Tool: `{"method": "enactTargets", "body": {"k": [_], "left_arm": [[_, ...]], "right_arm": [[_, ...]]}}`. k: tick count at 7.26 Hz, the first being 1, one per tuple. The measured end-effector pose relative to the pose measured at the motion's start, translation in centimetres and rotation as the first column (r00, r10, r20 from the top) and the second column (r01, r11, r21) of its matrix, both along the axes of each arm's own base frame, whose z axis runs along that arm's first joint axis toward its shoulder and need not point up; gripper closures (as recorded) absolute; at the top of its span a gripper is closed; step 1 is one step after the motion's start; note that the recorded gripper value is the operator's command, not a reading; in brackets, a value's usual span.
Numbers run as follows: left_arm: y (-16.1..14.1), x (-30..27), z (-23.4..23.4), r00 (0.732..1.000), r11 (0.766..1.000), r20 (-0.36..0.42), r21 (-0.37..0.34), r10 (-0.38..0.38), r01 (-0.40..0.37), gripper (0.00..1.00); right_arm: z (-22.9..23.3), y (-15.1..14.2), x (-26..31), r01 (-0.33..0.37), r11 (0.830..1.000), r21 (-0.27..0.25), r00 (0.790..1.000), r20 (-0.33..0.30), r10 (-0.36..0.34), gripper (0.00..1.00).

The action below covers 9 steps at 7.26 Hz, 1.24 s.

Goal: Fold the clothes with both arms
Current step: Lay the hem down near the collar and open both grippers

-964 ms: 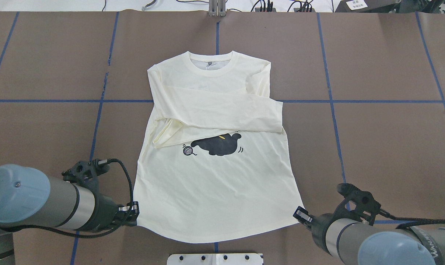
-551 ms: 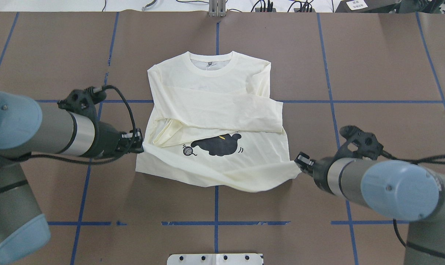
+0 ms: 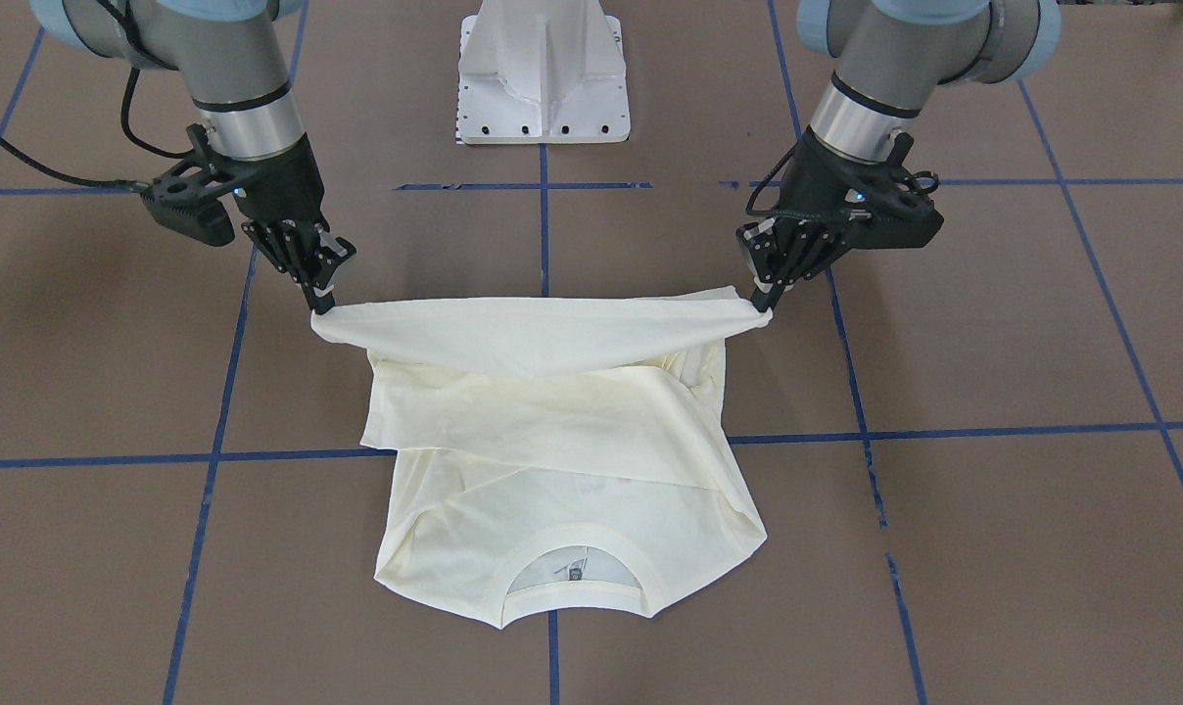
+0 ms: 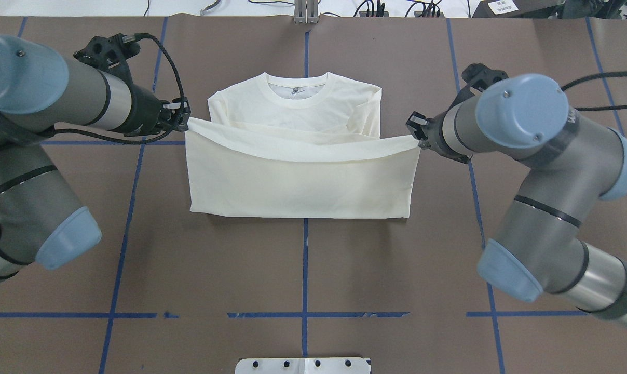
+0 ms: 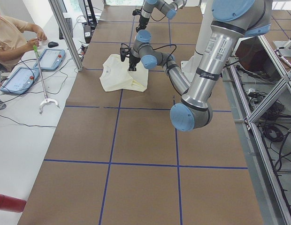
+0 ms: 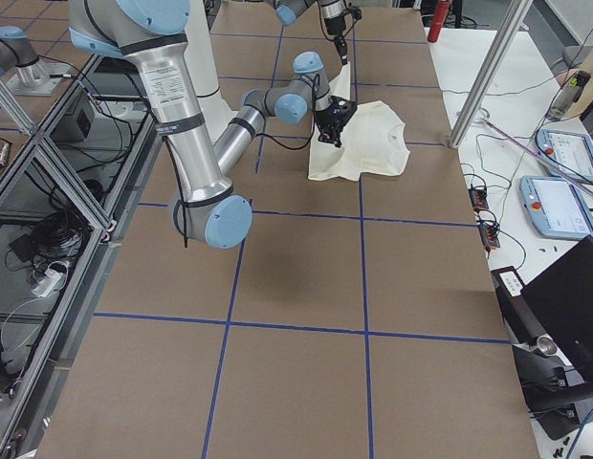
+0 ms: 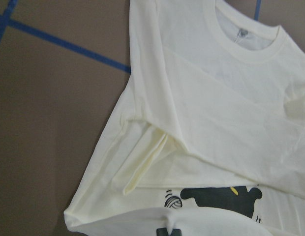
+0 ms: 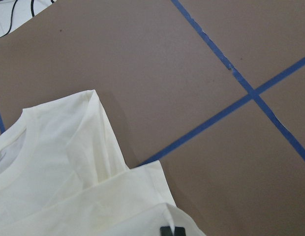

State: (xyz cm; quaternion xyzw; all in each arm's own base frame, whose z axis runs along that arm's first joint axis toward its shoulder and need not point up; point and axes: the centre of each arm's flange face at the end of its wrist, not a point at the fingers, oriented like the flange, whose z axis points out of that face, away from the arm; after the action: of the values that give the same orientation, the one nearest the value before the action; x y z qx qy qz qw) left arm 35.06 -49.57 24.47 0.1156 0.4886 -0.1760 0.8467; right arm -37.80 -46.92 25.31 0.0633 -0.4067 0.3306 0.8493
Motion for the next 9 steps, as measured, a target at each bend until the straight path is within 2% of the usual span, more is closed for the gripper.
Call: {"method": "enactTargets", "body": {"k": [2, 4, 6, 7, 8, 9], "left_arm": [[-5.5, 2.4, 2.4, 0.999, 0.999, 0.027, 0.033, -0.041, 0.041, 1.0], [-10.0, 5.4, 4.6, 0.996, 0.994, 0.029, 0.073, -0.084, 0.082, 1.0], [-12.2, 7.1, 6.0, 0.994, 0.99, 0.053, 0.103, -0.098, 0.092, 1.0], [-12.8, 7.6, 7.1, 0.993, 0.99, 0.063, 0.105, -0.099, 0.092, 0.99], [-13.2, 8.0, 8.4, 0.992, 0.991, 0.074, 0.099, -0.098, 0.09, 0.91], [-13.5, 8.3, 9.5, 0.992, 0.992, 0.085, 0.091, -0.096, 0.088, 0.91]], "right_arm": [[-0.1, -7.2, -2.9, -0.015, 1.0, -0.008, 0.998, -0.068, 0.014, 1.0], [1.2, -12.9, -6.9, -0.014, 1.0, -0.015, 0.995, -0.101, 0.013, 1.0], [3.4, -16.1, -9.4, -0.016, 1.0, -0.019, 0.994, -0.113, 0.014, 1.0], [3.9, -16.8, -10.0, -0.015, 1.0, -0.023, 0.993, -0.12, 0.012, 1.0], [4.3, -17.3, -10.2, -0.013, 1.0, -0.023, 0.991, -0.13, 0.01, 1.0], [4.5, -17.7, -10.2, -0.01, 1.0, -0.019, 0.99, -0.139, 0.007, 1.0]]}}
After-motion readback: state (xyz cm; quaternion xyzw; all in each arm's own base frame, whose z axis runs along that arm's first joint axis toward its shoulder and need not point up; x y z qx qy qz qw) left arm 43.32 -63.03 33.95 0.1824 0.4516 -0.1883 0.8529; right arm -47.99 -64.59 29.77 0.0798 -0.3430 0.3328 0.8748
